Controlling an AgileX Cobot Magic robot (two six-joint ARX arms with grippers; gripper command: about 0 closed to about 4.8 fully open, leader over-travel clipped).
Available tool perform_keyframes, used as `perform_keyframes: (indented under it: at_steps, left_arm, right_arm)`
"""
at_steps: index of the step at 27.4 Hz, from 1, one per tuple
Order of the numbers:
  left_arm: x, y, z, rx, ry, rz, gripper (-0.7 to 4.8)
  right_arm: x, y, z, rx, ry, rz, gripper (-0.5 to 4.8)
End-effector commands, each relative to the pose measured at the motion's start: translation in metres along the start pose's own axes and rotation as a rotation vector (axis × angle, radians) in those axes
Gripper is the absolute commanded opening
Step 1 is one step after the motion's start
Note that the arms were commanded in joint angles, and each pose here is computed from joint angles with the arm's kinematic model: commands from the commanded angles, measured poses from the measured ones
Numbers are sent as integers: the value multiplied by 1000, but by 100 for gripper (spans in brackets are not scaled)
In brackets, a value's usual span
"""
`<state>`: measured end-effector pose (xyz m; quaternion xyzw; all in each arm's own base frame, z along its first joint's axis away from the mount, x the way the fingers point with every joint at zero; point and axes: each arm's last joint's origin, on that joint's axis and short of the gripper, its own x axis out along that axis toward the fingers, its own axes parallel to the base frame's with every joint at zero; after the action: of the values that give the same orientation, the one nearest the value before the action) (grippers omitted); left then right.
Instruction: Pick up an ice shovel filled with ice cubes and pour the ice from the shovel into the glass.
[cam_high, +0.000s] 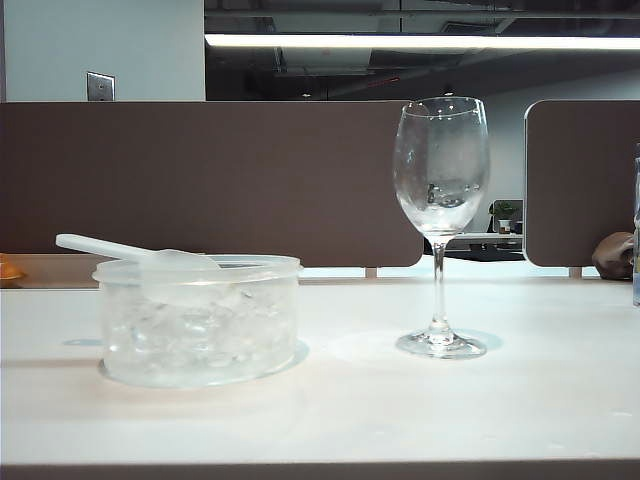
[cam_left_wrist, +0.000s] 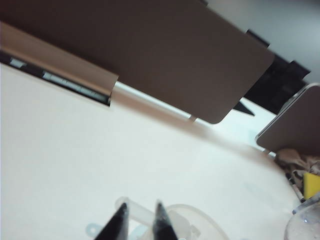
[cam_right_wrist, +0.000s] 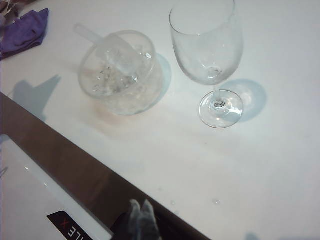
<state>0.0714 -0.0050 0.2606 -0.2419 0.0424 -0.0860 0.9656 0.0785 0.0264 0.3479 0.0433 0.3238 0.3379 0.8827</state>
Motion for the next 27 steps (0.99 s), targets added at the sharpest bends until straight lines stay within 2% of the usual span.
perform_keyframes:
  at_steps: [1,6,8,9,10,11,16,22,27]
  left_arm:
    - [2,-5,10,7,6,4,71]
    - [9,-4,14,23,29,39,72]
    - [17,-2,12,2,71,63,72]
    - [21,0,11,-27,94,75,73]
    - [31,3,8,-101,144,101,86]
    - [38,6,6,-144,173,121,87]
    - [67,15,-1,-234,282,134,90]
    - [99,22,-4,-411,299,108,90]
    - [112,26,-7,-486,296,124,90]
  right_arm:
    - [-2,1,2,-16,-15,2,-5]
    - [-2,1,2,-16,-15,2,-5]
    - [-2,1,2,-16,-15,2,-5]
    - [-2,1,2,-16,-15,2,-5]
    - [-2,1,2,-16,-15,2,-5]
    - [-1,1,2,-16,-15,2,-5]
    - [-1,1,2,-16,-15,2,-5]
    - [-1,1,2,-16,-15,2,-5]
    - [-1,1,2,-16,-15,2,-5]
